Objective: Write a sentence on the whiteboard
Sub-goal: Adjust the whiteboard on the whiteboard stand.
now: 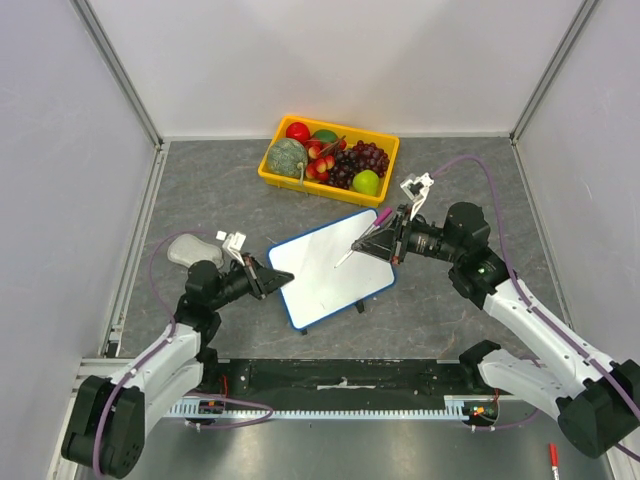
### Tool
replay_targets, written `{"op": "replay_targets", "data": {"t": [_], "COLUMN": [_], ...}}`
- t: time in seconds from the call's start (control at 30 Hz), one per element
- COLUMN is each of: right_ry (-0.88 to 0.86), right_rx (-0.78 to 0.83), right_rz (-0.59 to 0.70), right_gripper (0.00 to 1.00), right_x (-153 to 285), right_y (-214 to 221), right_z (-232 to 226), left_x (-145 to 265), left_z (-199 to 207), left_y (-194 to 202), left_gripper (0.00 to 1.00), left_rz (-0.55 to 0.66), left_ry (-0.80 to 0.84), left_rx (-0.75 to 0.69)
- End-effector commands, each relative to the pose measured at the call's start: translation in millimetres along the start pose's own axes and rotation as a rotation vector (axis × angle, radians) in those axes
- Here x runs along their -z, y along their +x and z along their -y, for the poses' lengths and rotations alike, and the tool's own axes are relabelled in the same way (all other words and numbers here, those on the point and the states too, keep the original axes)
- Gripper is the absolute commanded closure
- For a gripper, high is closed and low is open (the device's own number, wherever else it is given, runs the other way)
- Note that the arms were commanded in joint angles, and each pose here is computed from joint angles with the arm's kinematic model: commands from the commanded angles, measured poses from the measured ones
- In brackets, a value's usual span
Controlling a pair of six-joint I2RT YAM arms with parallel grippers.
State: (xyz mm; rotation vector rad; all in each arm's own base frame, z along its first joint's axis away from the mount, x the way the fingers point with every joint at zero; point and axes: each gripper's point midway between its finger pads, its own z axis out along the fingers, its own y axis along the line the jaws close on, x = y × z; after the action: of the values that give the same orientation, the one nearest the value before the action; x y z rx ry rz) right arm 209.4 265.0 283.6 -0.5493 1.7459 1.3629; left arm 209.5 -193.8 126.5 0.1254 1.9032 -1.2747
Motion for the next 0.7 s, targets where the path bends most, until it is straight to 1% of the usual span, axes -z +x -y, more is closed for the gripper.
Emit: {"op": "replay_targets", "data": {"t": [0.0, 0.17, 0.4, 0.67], "right_ry": [-0.014, -0.015, -0.014, -0.011], "right_rx": [0.02, 0.025, 0.025, 0.021], "right_rz": [0.027, 0.035, 0.042, 0.045], "right_gripper": [1.0, 1.0, 1.0, 1.0], "right_x": [3.8, 5.5, 6.1, 6.0], "right_y": [-7.7, -11.3, -14.6, -15.8], "right_z": [-6.6, -9.7, -10.9, -10.3], "left_x": [12.2, 20.0, 30.2, 31.2], "left_z": [-0.7, 11.5, 25.3, 35.9], "left_y": [64.0, 75.2, 78.6, 88.8], "left_gripper": [0.98, 0.98, 0.98, 0.98], "left_rz": [-0.201, -0.207, -0.202, -0.27], "left_ry": [-0.001, 0.023, 0.059, 0.122], "left_rx": [0.099, 0.125, 0.121, 0.116]}}
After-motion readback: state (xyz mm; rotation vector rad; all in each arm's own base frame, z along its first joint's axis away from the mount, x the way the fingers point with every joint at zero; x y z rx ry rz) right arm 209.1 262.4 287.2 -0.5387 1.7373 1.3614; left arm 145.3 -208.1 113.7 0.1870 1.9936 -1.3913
